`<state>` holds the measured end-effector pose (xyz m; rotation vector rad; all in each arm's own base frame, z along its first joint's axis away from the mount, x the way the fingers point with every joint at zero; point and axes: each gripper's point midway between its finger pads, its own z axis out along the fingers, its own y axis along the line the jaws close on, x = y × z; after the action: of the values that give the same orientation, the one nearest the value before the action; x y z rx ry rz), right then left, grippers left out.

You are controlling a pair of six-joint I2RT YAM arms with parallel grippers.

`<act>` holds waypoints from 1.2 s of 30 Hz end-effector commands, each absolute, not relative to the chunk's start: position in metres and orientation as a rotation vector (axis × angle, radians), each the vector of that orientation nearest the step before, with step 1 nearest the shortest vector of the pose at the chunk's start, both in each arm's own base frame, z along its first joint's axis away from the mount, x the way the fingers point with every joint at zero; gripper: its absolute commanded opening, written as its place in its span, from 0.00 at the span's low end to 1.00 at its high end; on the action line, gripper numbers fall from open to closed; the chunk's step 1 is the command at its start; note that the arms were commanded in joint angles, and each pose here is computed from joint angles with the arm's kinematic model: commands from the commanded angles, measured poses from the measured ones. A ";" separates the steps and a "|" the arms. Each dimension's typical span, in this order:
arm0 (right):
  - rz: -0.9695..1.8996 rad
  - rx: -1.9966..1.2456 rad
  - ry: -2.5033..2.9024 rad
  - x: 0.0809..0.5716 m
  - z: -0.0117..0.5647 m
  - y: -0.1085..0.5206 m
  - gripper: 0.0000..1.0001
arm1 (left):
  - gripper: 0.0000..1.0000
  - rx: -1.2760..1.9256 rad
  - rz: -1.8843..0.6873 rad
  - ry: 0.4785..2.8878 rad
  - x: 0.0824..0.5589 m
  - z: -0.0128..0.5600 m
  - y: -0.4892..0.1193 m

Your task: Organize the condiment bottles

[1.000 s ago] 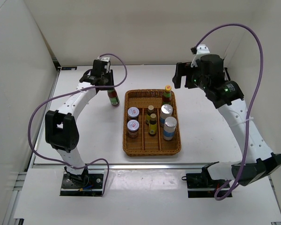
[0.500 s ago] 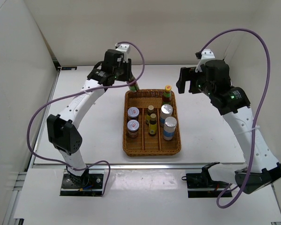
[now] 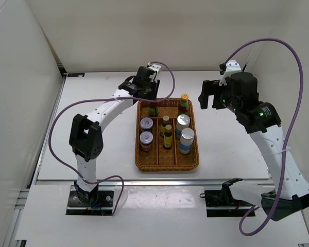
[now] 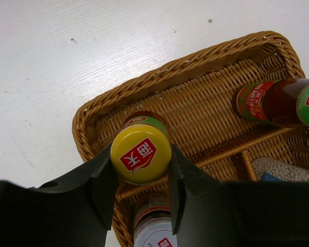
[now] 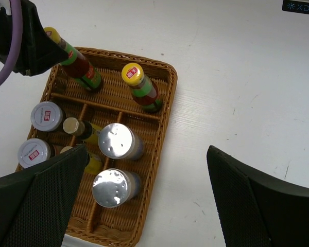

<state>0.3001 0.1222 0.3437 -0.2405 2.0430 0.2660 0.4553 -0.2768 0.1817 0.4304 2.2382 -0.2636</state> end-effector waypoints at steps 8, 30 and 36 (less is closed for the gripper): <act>0.247 -0.234 2.042 0.288 0.346 0.113 1.00 | 1.00 0.350 -0.278 2.006 0.457 0.285 -0.280; 0.344 -0.248 2.154 0.241 0.320 0.112 1.00 | 1.00 0.060 -0.075 1.819 0.264 0.400 -0.085; 0.257 -0.202 2.115 0.236 0.323 0.093 1.00 | 1.00 -0.026 -0.039 1.797 0.220 0.363 -0.043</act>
<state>0.2316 0.0986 0.3153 -0.2242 2.1679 0.2832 0.2299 -0.0624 0.3794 0.0368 1.7882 -0.0983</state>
